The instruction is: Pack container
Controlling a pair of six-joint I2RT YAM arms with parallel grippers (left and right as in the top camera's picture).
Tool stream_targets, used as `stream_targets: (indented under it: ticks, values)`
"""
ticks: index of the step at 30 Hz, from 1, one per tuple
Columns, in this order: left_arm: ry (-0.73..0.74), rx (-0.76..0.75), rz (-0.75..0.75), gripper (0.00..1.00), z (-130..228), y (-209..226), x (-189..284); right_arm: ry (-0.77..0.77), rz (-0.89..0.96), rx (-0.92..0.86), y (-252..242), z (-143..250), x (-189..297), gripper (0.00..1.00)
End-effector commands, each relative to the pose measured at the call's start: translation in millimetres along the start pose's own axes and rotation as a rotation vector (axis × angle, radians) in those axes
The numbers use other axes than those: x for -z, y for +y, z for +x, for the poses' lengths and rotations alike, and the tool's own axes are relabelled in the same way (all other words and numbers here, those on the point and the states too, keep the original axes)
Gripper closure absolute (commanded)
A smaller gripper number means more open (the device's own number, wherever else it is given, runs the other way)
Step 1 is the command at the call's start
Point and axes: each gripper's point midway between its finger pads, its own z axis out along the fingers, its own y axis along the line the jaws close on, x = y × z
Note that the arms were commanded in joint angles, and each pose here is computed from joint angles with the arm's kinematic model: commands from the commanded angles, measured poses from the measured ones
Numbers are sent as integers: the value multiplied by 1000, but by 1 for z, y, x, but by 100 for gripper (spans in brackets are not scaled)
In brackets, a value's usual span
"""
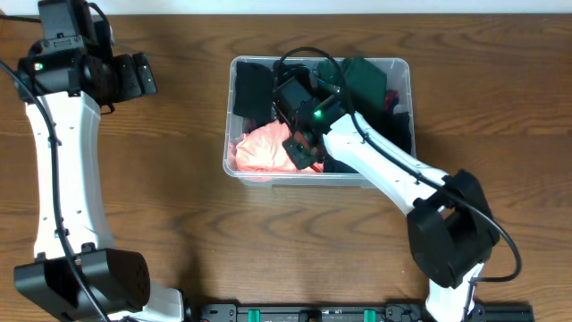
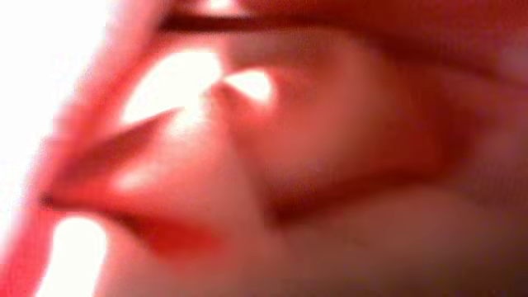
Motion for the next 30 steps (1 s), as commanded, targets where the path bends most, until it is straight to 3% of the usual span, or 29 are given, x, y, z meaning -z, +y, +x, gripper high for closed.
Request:
stream_targets:
  ticks: [1, 5, 6, 17, 23, 30]
  values:
    - [-14, 5, -2, 2, -3, 1, 5, -95, 21, -60, -21, -17, 36, 45]
    - [-14, 5, -2, 2, -3, 1, 5, -241, 31, -108, -43, -30, 103, 4]
    - [-15, 5, -2, 2, -4, 1, 5, -283, 40, -123, -50, -30, 122, 1]
    - [-14, 5, -2, 2, -3, 1, 5, -558, 87, -195, -82, -1, 249, 1]
    - [-14, 5, -2, 2, -3, 1, 5, -485, 86, -184, -81, 44, 262, 1]
    - [-14, 5, -2, 2, -3, 1, 5, -504, 316, -220, -120, 61, 281, 1]
